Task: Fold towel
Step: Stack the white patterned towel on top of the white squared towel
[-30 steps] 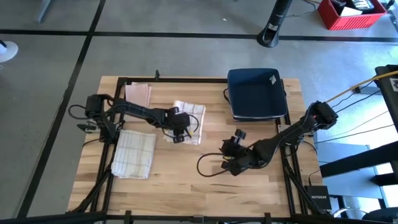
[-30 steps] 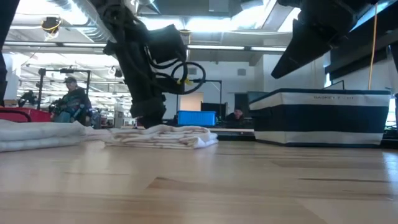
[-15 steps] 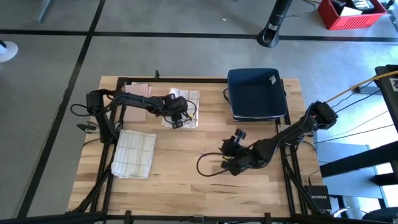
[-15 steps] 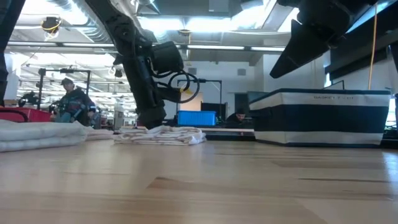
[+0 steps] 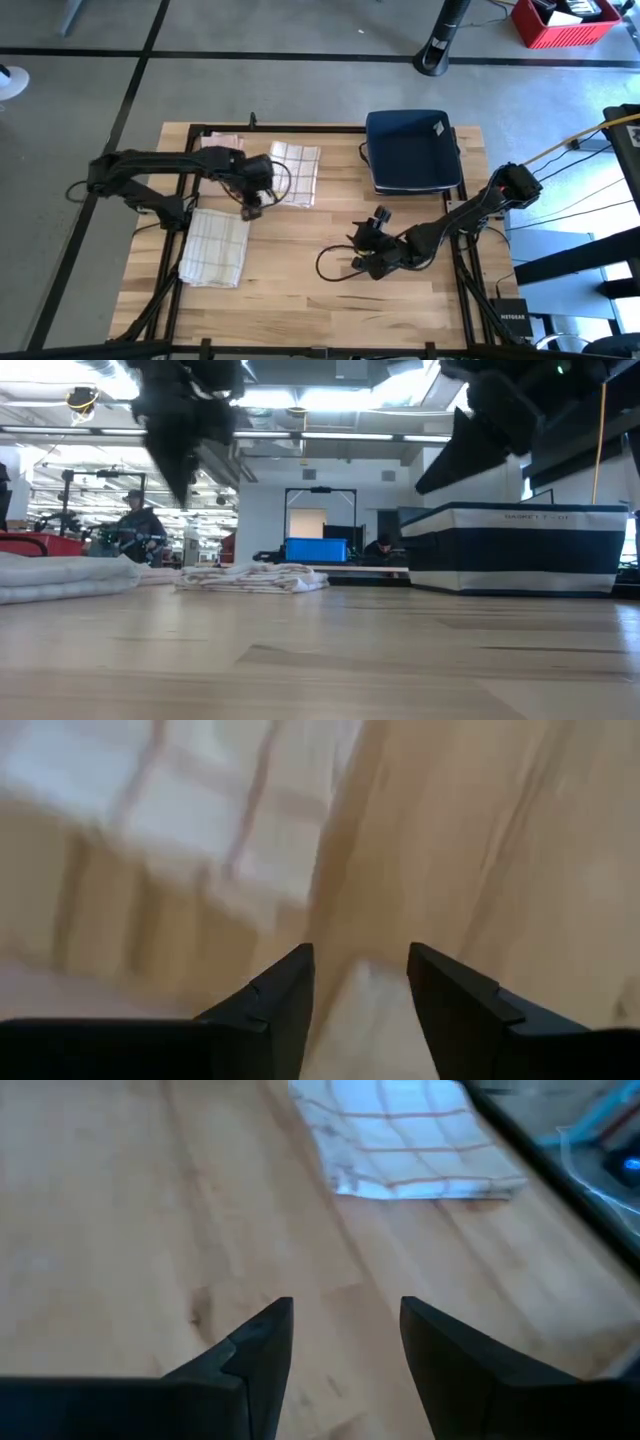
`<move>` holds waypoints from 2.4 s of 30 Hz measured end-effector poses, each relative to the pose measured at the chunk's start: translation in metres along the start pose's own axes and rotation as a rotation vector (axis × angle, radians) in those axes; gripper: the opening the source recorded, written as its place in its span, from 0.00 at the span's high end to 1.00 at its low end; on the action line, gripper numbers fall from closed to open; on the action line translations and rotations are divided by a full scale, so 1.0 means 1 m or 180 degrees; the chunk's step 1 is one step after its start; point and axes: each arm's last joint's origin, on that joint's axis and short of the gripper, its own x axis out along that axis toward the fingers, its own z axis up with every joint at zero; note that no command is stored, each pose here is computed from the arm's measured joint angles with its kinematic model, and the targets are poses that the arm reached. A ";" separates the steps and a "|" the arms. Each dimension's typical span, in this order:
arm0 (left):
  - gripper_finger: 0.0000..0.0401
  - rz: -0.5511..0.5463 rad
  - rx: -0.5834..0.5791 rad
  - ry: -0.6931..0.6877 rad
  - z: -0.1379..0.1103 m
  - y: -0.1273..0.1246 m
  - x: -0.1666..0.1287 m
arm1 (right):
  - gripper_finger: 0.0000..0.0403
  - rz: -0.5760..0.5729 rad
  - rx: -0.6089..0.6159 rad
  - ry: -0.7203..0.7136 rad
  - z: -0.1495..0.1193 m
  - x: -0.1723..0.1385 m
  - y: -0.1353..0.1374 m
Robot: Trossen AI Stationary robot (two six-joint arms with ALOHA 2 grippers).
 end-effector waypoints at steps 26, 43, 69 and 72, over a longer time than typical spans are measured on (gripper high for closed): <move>0.48 -0.0602 0.0222 0.1406 -0.060 0.029 0.073 | 0.54 0.0771 0.0332 -0.0124 -0.027 0.014 0.004; 0.55 -0.1023 0.0423 0.1976 -0.059 0.028 0.117 | 0.54 0.0745 0.0314 -0.0115 -0.028 0.015 0.005; 0.93 -0.1226 -0.0038 0.0761 -0.003 -0.042 0.118 | 0.54 0.0763 0.0402 -0.0199 -0.026 0.016 0.007; 0.93 -0.1304 -0.0039 0.0295 0.011 -0.053 0.120 | 0.54 0.0822 0.0424 -0.0204 -0.025 0.016 0.008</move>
